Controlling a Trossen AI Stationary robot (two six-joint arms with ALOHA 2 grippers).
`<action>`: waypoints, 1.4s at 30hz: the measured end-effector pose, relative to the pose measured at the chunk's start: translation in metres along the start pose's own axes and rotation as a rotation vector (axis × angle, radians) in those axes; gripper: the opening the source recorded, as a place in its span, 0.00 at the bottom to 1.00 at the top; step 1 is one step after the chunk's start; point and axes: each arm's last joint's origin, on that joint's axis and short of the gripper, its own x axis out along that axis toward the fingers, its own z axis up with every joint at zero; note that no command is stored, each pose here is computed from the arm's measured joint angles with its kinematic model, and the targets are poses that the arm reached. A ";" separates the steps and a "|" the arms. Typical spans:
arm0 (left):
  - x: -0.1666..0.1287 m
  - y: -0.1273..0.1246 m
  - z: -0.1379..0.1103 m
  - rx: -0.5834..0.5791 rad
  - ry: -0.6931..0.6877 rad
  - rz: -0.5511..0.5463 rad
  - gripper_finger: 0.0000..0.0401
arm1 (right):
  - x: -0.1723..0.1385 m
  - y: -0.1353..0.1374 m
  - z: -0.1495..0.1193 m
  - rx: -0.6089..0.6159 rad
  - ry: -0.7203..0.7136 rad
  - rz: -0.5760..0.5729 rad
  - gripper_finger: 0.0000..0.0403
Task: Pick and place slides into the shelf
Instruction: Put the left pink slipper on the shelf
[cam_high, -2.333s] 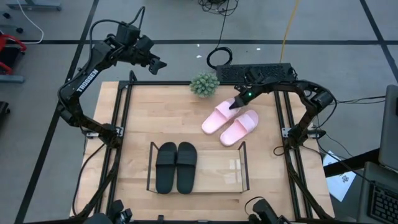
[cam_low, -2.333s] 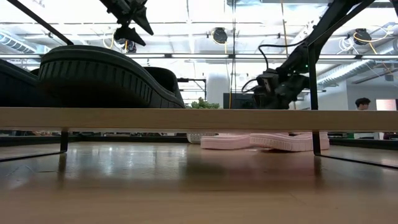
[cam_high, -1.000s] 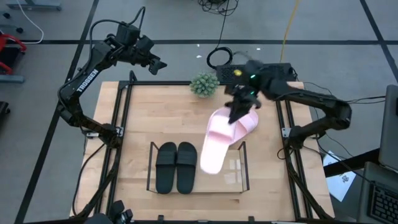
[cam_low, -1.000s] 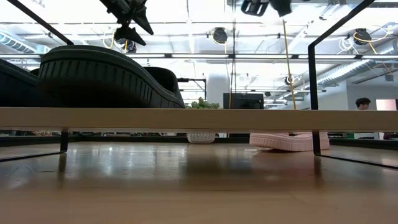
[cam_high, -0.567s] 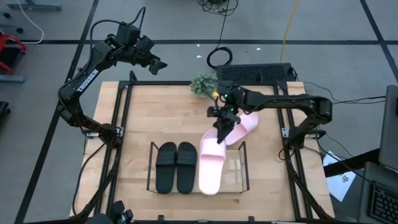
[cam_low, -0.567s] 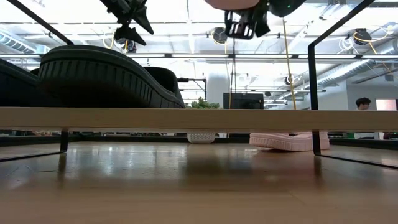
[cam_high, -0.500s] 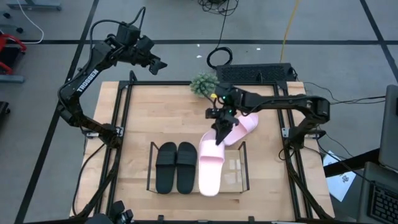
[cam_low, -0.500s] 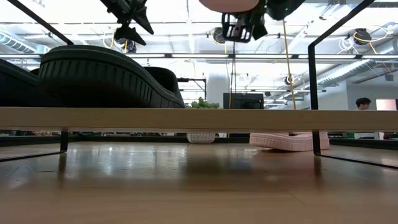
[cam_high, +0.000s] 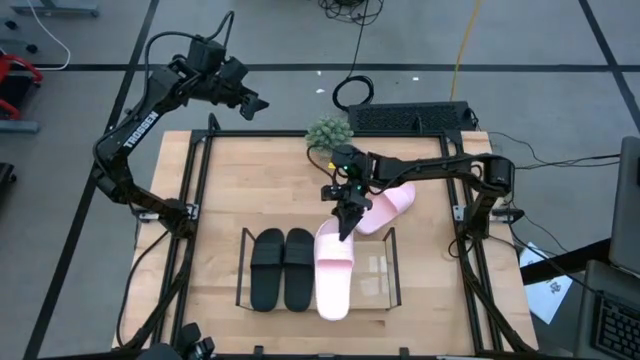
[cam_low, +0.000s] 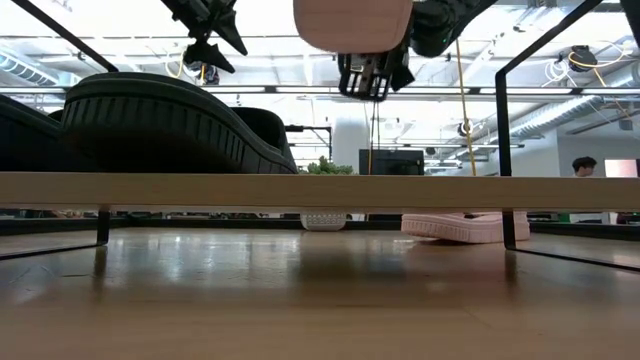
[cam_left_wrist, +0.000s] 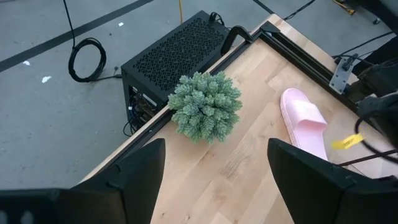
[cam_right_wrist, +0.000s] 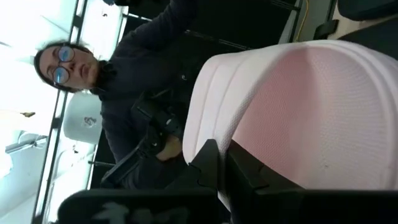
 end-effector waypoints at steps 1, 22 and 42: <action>0.000 0.000 0.000 0.000 0.000 0.000 0.71 | 0.001 -0.004 0.000 -0.002 0.004 0.001 0.00; 0.000 0.000 0.000 -0.003 0.000 0.000 0.71 | -0.011 -0.064 -0.004 -0.007 0.022 0.041 0.00; 0.000 0.000 0.000 -0.009 -0.002 0.001 0.71 | -0.020 -0.097 -0.026 0.006 -0.047 -0.042 0.00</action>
